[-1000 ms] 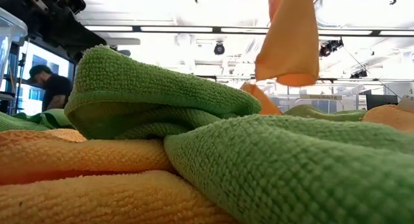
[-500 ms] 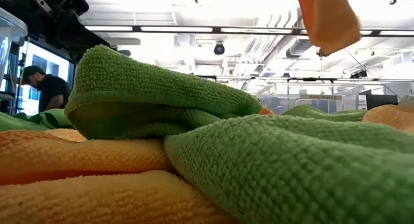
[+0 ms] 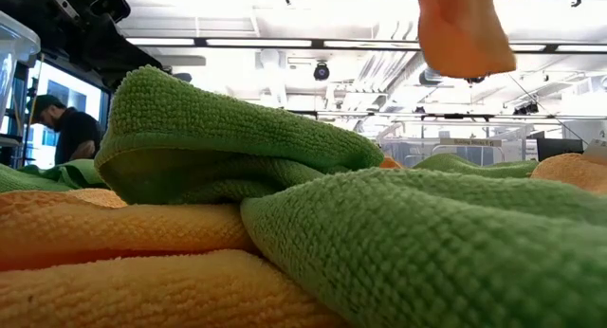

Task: Sort microfiber towel by color & place in baskets
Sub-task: Put the orange microfiber cloth into the top transparent bin

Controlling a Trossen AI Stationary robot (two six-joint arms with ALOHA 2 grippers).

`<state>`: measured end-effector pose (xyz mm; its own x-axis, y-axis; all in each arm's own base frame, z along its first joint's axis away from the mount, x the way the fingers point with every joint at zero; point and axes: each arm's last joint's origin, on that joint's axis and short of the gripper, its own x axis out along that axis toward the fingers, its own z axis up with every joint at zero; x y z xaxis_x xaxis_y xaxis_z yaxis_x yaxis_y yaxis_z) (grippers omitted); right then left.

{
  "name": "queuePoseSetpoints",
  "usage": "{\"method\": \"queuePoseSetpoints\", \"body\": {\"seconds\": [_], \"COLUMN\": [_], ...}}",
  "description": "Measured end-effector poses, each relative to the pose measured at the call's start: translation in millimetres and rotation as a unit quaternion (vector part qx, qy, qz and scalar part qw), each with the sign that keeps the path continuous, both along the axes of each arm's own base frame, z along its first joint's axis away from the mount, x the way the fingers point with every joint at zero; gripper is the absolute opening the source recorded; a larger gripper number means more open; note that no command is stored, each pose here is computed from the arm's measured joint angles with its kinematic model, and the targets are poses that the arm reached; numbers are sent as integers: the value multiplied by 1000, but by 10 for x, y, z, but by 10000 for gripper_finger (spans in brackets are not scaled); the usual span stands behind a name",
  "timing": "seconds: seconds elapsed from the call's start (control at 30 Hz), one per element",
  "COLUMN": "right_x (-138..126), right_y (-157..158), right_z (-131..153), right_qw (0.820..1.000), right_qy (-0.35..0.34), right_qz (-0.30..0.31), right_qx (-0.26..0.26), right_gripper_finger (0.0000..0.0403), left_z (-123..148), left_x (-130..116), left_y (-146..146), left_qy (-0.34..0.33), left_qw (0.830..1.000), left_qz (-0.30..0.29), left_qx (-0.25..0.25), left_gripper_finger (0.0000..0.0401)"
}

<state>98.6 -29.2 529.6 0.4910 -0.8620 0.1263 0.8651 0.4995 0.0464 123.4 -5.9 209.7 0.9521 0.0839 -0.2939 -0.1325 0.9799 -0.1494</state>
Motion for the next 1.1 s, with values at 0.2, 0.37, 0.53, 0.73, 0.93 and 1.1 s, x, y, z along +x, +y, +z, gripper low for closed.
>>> {"method": "queuePoseSetpoints", "body": {"seconds": [0.2, 0.37, 0.53, 0.73, 0.93, 1.1], "right_x": [27, 94, 306, 423, 515, 649], "right_y": [-142, -266, -451, -690, -999, -1309], "right_z": [-13, -188, -523, -947, -1317, -1619], "right_qw": [1000, 997, 986, 955, 907, 858], "right_qy": [2, 55, 119, 150, 160, 183], "right_qz": [-15, -29, -29, -26, -15, -21], "right_qx": [-6, 40, 116, 254, 389, 479], "right_gripper_finger": [0, 0, 0, 0, 0, 0], "left_z": [-1, -1, -2, -2, -2, -3], "left_x": [0, 0, 0, 0, 0, -1], "left_y": [0, 0, 0, 1, 1, 2], "left_qy": [0, 0, 0, -1, 0, 0], "left_qw": [1000, 1000, 1000, 1000, 1000, 1000], "left_qz": [0, 0, 1, 6, 6, 6], "left_qx": [-1, -1, -2, -11, -11, -11], "left_gripper_finger": [0, 0, 0, 0, 0, 0]}}
